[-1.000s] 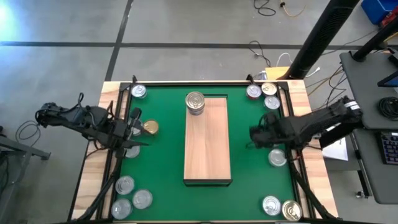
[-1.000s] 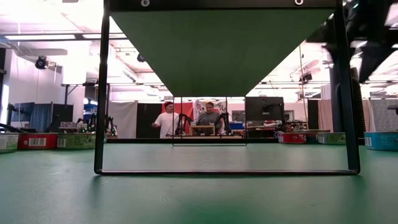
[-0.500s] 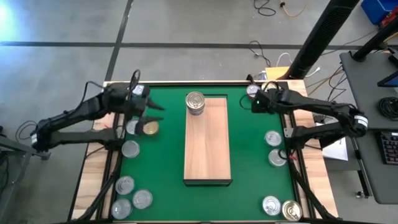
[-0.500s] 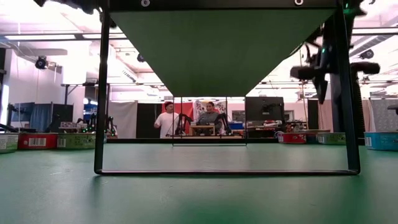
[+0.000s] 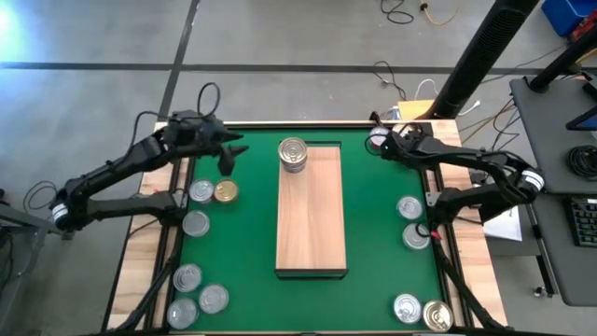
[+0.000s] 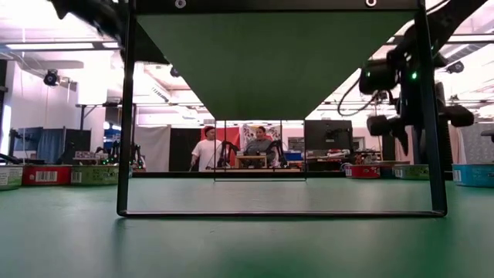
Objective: Stack canned seafood by type on shelf
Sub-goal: Put the green tuna can on the shelf
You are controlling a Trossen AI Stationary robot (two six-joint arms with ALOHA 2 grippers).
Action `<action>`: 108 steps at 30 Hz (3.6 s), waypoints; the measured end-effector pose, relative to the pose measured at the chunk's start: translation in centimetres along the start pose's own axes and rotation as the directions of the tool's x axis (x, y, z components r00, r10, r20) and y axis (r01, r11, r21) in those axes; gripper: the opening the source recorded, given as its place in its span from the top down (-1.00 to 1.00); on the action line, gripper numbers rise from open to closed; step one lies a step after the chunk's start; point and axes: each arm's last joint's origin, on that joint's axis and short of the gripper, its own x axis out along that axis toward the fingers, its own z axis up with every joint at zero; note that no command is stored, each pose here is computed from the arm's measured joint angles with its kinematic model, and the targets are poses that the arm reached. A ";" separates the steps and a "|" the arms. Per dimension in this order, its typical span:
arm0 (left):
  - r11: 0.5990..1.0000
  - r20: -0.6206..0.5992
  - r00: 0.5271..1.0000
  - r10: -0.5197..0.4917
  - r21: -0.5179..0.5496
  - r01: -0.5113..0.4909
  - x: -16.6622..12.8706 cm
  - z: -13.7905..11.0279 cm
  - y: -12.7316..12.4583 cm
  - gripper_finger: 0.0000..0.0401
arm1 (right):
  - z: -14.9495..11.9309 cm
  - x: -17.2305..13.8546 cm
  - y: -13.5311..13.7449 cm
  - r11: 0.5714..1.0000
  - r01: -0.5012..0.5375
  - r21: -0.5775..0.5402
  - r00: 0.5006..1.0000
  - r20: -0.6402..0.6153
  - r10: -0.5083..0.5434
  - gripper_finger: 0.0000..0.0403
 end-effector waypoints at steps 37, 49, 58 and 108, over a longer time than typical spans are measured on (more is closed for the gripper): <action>0.910 -0.051 0.909 -0.414 0.021 0.415 -2.3 -15.4 -9.1 0.04 | -13.8 -12.7 1.9 0.505 -0.669 -0.545 0.738 -0.410 0.536 0.82; 0.914 0.019 0.917 -0.399 0.092 0.395 -0.7 -18.9 -11.3 0.04 | -15.2 -9.1 -1.2 0.341 -0.458 -0.821 0.860 -0.313 0.402 0.82; 0.920 -0.013 0.925 -0.380 0.101 0.379 0.5 -19.9 -11.9 0.04 | -18.2 -10.9 1.7 0.019 -0.738 -0.675 0.490 -0.516 0.703 0.82; 0.924 -0.053 0.952 -0.300 0.230 0.304 16.4 -20.8 -14.8 -0.39 | -23.4 -5.2 4.0 -0.088 -0.545 -0.834 0.337 -0.315 0.887 -0.85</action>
